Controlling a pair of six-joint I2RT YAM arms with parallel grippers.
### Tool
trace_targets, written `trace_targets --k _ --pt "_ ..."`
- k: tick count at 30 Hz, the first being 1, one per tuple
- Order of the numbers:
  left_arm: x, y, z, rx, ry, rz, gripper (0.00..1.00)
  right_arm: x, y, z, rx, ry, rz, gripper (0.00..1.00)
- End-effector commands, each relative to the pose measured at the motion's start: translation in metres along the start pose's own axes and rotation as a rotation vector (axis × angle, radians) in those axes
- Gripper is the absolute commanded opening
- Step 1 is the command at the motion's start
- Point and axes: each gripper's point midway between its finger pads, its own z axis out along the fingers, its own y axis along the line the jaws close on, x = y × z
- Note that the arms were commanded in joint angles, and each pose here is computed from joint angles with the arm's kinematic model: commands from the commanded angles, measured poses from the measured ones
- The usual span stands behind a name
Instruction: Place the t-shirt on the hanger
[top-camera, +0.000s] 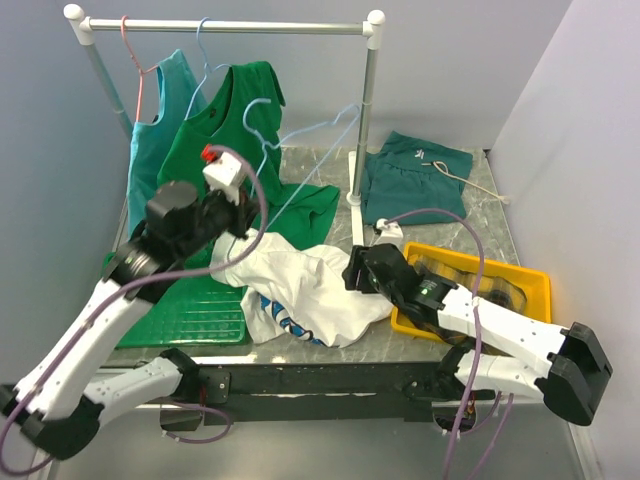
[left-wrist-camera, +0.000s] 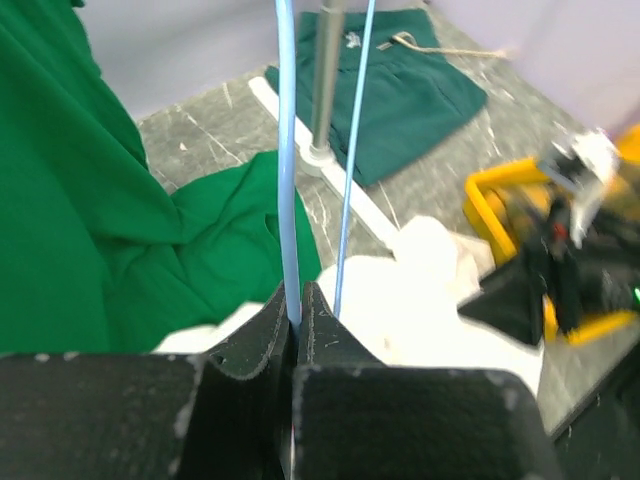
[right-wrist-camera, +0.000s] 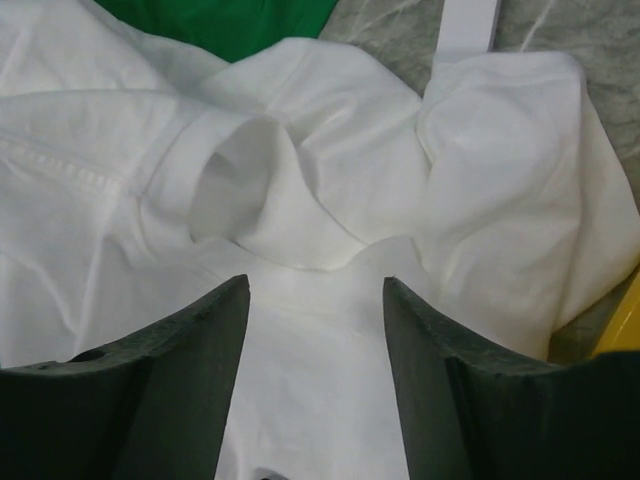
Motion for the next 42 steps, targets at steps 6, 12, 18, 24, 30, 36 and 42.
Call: trace_targets --k 6,12,18,24,30,36,42 --pt "0.059 -0.001 -0.033 0.015 0.129 0.245 0.01 0.012 -0.023 0.006 0.091 0.002 0.021 0.65" --pt "0.068 0.015 -0.048 -0.071 0.128 0.252 0.01 0.027 -0.028 0.021 0.142 0.065 -0.022 0.65" --pt "0.061 0.018 -0.058 -0.100 0.090 0.218 0.01 0.032 -0.024 0.034 0.132 0.110 -0.032 0.21" --pt "0.039 0.032 -0.062 -0.203 0.007 0.151 0.01 -0.036 0.001 0.037 0.111 0.005 -0.016 0.00" --pt "0.012 0.032 -0.061 -0.236 -0.071 0.050 0.01 -0.192 0.063 -0.005 -0.001 -0.278 -0.023 0.00" --pt "-0.007 0.029 -0.064 -0.227 -0.099 0.054 0.01 -0.200 0.088 -0.029 -0.160 -0.315 -0.017 0.00" --pt "0.010 0.004 -0.065 -0.061 -0.020 0.140 0.01 -0.059 0.001 -0.006 -0.082 -0.162 0.095 0.03"
